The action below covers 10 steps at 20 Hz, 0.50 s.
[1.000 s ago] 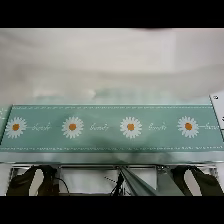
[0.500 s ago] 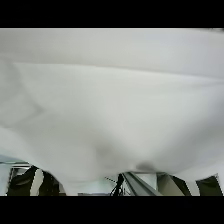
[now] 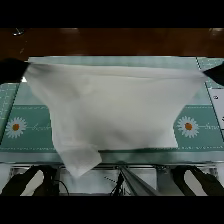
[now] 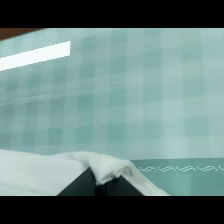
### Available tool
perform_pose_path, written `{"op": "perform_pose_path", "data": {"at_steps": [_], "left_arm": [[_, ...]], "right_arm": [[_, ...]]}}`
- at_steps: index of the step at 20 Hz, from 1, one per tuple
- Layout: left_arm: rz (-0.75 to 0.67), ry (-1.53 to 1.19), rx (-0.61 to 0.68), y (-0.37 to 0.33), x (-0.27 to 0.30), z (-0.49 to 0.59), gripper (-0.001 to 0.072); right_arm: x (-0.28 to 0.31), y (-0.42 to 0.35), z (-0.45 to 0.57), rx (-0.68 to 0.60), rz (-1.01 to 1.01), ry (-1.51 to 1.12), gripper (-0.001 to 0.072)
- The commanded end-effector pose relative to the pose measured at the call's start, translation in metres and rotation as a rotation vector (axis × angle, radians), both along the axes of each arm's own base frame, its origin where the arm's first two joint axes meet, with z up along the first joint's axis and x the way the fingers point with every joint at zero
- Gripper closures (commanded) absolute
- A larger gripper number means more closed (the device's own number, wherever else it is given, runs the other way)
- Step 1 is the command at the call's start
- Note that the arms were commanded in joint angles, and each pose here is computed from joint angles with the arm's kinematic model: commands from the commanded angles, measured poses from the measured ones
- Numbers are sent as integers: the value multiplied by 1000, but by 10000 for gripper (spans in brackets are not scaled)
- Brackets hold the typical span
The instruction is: Fold the shirts.
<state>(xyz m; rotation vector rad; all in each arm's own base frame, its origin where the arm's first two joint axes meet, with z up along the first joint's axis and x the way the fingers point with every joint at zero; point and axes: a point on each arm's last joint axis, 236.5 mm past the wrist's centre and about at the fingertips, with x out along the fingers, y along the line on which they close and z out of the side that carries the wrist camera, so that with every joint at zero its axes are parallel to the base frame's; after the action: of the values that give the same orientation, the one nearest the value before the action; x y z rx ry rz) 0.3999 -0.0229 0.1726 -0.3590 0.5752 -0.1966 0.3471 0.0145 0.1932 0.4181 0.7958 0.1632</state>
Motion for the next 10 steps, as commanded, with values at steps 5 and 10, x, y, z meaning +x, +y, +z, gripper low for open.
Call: {"op": "perform_pose_path", "data": {"at_steps": [5,10], "left_arm": [[9,230,-188,-38,114,-97,689],[-45,360,-217,-50,119,-128,689]], "right_arm": [[157,4,-122,125,-5,183,678],[182,8,-168,209,-20,312,678]]}}
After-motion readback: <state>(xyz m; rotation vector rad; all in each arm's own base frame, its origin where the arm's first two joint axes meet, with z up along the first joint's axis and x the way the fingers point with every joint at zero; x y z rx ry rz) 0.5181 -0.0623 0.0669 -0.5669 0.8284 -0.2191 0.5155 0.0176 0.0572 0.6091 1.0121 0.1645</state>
